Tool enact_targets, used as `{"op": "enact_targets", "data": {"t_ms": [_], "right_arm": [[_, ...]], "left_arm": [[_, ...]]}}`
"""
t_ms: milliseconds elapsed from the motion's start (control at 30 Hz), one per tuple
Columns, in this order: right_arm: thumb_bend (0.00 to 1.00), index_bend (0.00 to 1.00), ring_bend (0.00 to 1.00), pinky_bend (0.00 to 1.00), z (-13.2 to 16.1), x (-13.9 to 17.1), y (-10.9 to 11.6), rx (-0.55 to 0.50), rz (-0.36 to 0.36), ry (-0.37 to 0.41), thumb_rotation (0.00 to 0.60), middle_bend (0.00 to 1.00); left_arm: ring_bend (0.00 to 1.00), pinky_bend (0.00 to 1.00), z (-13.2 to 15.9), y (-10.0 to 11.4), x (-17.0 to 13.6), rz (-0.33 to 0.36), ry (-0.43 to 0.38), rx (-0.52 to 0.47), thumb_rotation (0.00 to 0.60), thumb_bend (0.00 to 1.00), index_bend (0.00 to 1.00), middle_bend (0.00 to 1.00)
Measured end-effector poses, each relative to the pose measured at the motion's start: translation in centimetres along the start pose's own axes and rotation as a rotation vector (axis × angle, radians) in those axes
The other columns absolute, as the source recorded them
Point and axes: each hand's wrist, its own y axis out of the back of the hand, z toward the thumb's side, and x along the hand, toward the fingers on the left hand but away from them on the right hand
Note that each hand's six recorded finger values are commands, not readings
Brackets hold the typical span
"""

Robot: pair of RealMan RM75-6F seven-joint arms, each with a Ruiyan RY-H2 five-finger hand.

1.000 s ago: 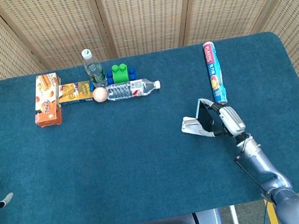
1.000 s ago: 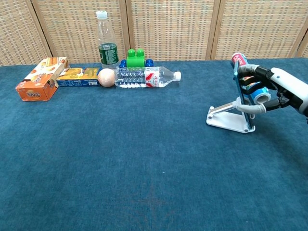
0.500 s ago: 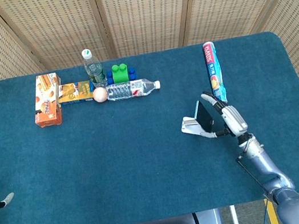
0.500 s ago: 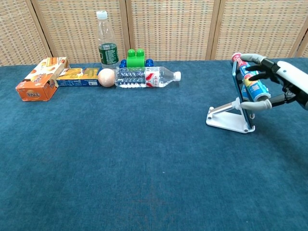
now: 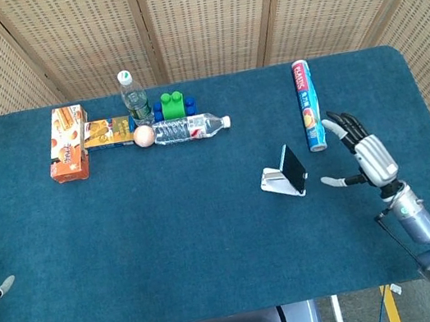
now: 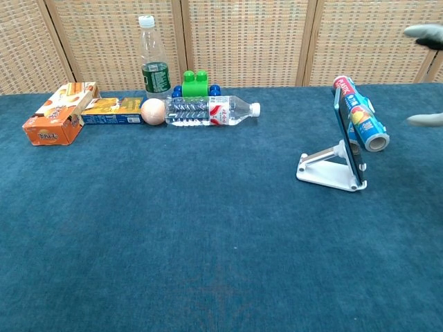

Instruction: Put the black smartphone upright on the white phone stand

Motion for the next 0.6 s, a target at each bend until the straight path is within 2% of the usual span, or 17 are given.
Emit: {"op": "enact_targets", "data": {"t_ms": [67, 233, 467, 600], "right_arm": [[0.0, 0.0, 0.0, 0.0, -0.1, 0.7, 1.3, 0.038, -0.014, 0.003, 0.6, 0.0], [0.0, 0.0, 0.0, 0.0, 0.4, 2.6, 2.5, 0.073, -0.041, -0.03, 0.6, 0.0], [0.0, 0.0, 0.0, 0.0, 3.9, 5.5, 3.9, 0.038, -0.056, -0.172, 0.6, 0.0], [0.0, 0.0, 0.0, 0.0, 6.4, 7.4, 5.2, 0.09, -0.041, -0.279, 0.6, 0.0]], "left_arm": [[0.0, 0.0, 0.1, 0.2, -0.2, 0.0, -0.013, -0.006, 0.6, 0.0, 0.0, 0.0], [0.0, 0.0, 0.5, 0.6, -1.1, -0.004, -0.06, -0.017, 0.6, 0.0, 0.0, 0.0], [0.0, 0.0, 0.2, 0.6, -1.9, -0.016, -0.11, -0.012, 0.6, 0.0, 0.0, 0.0], [0.0, 0.0, -0.1, 0.6, -2.3, -0.019, -0.134, -0.015, 0.6, 0.0, 0.0, 0.0]]}}
